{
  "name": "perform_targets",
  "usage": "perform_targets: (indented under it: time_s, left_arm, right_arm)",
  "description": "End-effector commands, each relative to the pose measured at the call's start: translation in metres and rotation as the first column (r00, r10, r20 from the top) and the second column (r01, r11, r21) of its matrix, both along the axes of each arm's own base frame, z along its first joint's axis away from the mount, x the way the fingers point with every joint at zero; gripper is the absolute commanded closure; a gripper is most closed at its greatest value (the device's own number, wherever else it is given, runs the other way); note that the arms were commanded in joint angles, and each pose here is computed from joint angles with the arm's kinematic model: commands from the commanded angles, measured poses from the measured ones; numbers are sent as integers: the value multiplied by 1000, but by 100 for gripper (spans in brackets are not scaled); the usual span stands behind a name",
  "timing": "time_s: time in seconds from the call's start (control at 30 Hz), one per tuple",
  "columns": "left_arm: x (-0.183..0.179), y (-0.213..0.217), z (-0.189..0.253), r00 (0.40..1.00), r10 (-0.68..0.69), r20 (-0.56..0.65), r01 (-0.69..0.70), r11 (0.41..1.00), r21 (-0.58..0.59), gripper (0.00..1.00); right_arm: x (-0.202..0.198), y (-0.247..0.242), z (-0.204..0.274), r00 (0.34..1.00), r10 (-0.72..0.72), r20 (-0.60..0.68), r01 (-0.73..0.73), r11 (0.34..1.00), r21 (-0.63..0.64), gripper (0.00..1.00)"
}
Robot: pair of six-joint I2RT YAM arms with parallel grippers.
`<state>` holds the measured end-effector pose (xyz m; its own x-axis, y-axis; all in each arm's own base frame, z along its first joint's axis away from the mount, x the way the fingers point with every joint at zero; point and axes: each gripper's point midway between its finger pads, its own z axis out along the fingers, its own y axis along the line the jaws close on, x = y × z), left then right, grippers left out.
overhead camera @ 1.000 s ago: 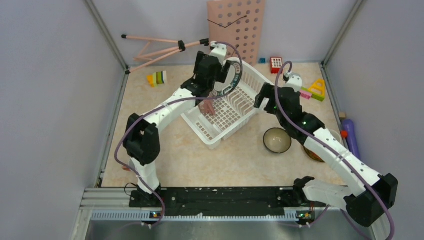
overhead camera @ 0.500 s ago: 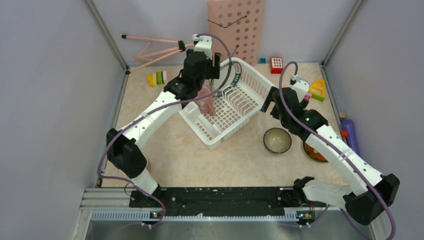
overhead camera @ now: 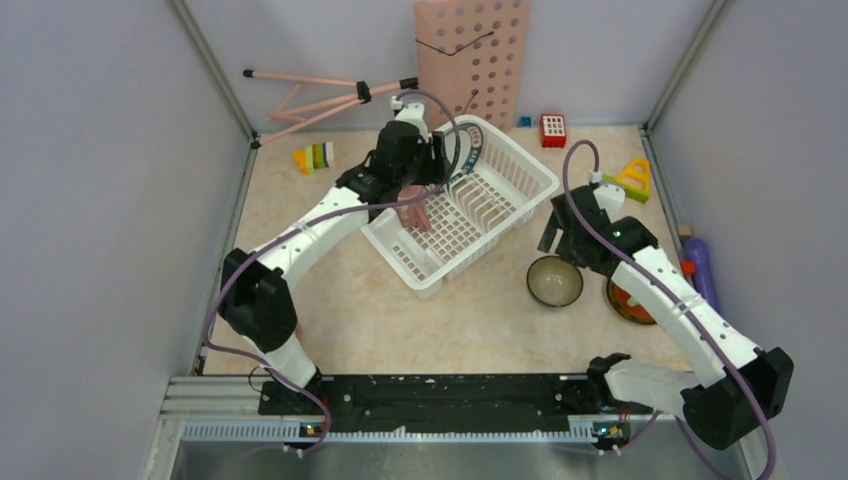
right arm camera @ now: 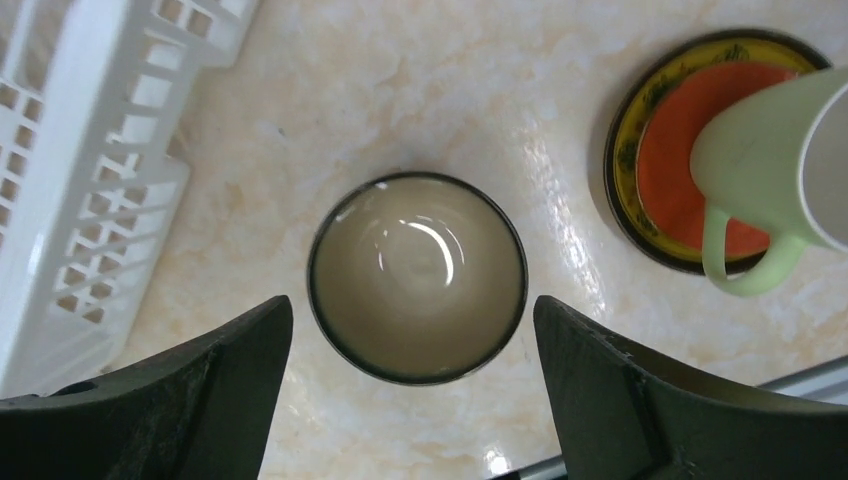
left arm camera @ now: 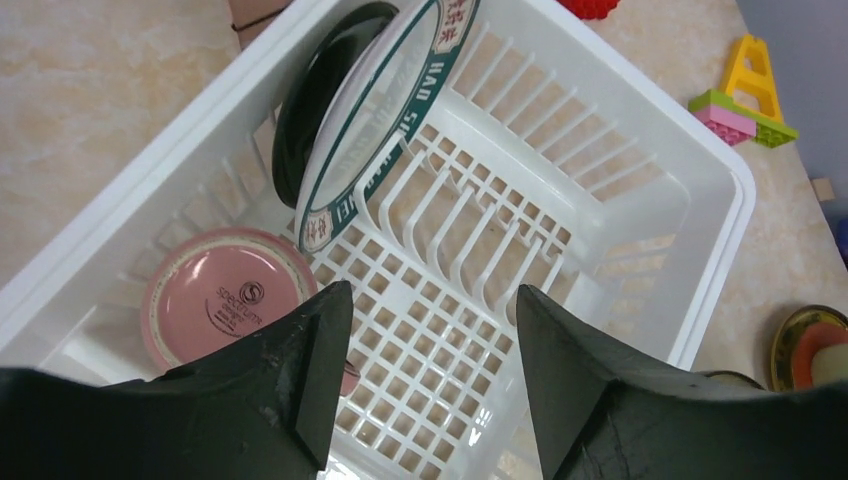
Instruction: Load the mixed dishes into the dish rack
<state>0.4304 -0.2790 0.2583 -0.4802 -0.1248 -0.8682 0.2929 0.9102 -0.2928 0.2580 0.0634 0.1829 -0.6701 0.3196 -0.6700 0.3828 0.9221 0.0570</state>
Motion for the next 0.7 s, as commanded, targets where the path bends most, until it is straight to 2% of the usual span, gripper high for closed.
perform_targets:
  time_s: [0.0, 0.2, 0.4, 0.63, 0.67]
  left_arm:
    - [-20, 1, 27, 999, -37, 27, 39, 995, -90, 33]
    - [-44, 27, 26, 999, -13, 39, 17, 994, -105, 31]
    - [-58, 57, 31, 996, 62, 63, -55, 992, -115, 29]
    - [-72, 91, 34, 986, 138, 98, -135, 990, -31, 24]
    - [-74, 94, 34, 984, 144, 103, -142, 989, -31, 23]
  right_arm:
    - [-33, -8, -18, 995, -72, -67, 78, 993, 85, 13]
    - [-57, -15, -50, 986, -114, -126, 130, 984, 125, 21]
    - [-62, 2, -85, 976, -116, -186, 156, 963, 218, 26]
    - [-59, 2, -107, 963, -171, -207, 218, 948, 233, 33]
    - [-59, 3, -111, 962, -172, -214, 222, 946, 236, 37]
